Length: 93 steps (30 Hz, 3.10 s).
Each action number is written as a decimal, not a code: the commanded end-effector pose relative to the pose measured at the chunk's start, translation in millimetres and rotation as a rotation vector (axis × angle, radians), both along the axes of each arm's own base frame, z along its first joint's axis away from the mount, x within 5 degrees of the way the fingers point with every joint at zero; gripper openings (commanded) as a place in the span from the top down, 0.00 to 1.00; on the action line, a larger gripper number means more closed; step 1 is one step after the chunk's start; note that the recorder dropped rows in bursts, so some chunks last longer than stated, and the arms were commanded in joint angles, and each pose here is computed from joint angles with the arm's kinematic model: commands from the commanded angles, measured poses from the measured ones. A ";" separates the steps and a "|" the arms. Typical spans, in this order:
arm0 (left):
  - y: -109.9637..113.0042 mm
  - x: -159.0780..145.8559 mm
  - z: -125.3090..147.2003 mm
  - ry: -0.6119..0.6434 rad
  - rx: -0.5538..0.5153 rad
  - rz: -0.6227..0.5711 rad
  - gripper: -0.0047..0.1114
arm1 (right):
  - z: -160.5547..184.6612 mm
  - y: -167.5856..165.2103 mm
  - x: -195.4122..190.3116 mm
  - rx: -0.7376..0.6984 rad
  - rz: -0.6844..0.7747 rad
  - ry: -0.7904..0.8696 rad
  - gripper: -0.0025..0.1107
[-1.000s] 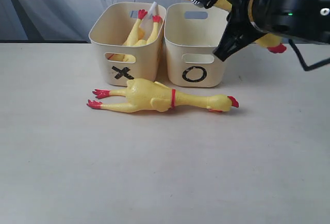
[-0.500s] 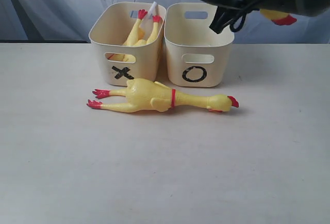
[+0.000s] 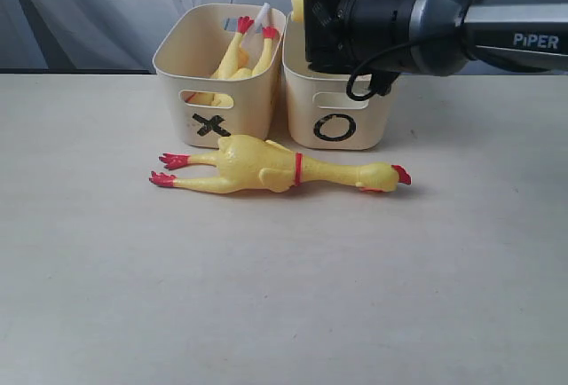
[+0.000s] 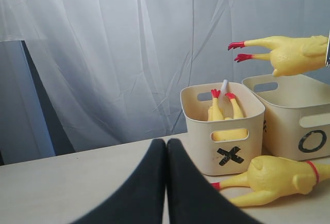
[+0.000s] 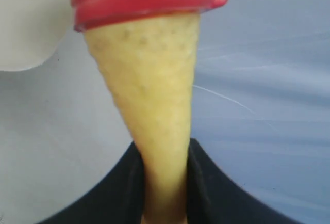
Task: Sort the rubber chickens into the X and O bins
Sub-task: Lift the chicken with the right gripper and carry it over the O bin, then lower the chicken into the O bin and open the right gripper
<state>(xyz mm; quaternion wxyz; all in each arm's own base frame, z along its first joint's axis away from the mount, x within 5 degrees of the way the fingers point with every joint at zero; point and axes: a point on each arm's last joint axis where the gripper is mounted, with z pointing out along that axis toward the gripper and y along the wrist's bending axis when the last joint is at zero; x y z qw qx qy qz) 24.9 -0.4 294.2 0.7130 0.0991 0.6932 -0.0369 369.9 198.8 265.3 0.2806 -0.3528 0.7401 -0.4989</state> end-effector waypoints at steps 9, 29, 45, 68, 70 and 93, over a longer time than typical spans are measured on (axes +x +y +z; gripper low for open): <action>-0.2 -0.2 0.1 -0.013 -0.003 -0.003 0.96 | -0.4 -36.4 16.5 0.012 -0.114 0.020 0.99; -0.2 -0.2 0.1 -0.013 -0.003 -0.003 0.96 | -13.7 -24.9 6.3 0.114 -0.117 0.148 0.99; -0.2 -0.2 0.1 -0.013 -0.003 -0.003 0.96 | -13.1 -24.1 7.4 0.111 -0.102 0.140 0.67; -0.2 -0.3 0.3 -0.015 -0.003 -0.003 0.96 | -5.8 16.4 1.6 0.065 0.139 0.064 0.64; -0.2 -0.3 0.3 -0.015 -0.003 -0.003 0.96 | -6.4 22.2 -0.6 0.075 0.164 0.066 0.64; -0.1 -0.2 0.2 -0.015 -0.001 -0.002 0.96 | -7.1 26.4 -1.4 0.095 0.186 0.065 0.30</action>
